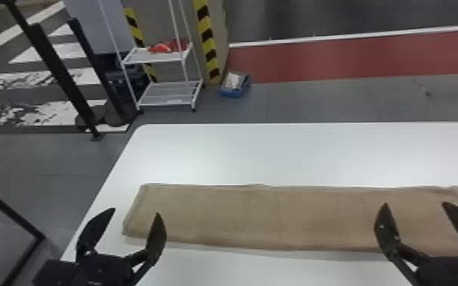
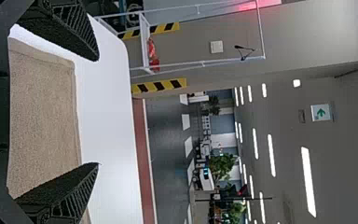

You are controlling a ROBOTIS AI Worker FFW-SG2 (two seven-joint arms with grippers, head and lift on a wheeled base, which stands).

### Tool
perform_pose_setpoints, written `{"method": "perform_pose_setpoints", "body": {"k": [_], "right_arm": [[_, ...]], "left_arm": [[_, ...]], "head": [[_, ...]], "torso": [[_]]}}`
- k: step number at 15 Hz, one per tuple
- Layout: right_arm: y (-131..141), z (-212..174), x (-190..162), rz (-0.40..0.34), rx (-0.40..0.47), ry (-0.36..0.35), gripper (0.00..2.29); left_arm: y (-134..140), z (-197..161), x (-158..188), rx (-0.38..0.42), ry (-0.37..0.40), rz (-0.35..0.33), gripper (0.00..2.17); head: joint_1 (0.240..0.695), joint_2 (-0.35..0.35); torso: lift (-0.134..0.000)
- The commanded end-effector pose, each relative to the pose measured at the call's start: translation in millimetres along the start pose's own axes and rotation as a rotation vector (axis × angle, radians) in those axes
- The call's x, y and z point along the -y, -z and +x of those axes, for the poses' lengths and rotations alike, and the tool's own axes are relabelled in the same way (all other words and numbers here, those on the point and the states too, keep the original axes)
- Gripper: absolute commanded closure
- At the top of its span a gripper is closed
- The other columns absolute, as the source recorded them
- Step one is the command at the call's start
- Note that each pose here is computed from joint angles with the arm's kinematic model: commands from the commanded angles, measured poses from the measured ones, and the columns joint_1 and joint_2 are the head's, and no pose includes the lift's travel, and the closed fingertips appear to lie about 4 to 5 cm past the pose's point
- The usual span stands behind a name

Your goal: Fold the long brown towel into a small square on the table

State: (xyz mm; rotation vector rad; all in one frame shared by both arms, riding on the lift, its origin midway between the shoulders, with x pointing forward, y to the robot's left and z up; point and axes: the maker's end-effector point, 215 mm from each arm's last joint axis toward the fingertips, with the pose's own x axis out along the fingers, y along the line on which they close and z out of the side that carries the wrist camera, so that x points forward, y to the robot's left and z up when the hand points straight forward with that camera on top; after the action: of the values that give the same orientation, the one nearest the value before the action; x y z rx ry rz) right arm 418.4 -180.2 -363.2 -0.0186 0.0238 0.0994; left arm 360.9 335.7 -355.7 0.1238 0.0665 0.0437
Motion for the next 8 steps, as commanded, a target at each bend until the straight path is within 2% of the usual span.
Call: {"method": "perform_pose_setpoints", "body": {"k": [1, 8], "right_arm": [[1.8, -0.2, 0.4, 0.002, -0.003, 0.002, 0.10], [1.9, 0.1, 0.4, 0.001, -0.002, 0.002, 0.10]], "left_arm": [[0.4, -0.3, 0.4, -0.001, 0.000, -0.002, 0.08], [0.4, -0.2, 1.5, -0.001, 0.003, -0.003, 0.08]], "head": [[0.695, 0.225], [0.695, 0.221]], "torso": [[-0.112], [-0.112]]}}
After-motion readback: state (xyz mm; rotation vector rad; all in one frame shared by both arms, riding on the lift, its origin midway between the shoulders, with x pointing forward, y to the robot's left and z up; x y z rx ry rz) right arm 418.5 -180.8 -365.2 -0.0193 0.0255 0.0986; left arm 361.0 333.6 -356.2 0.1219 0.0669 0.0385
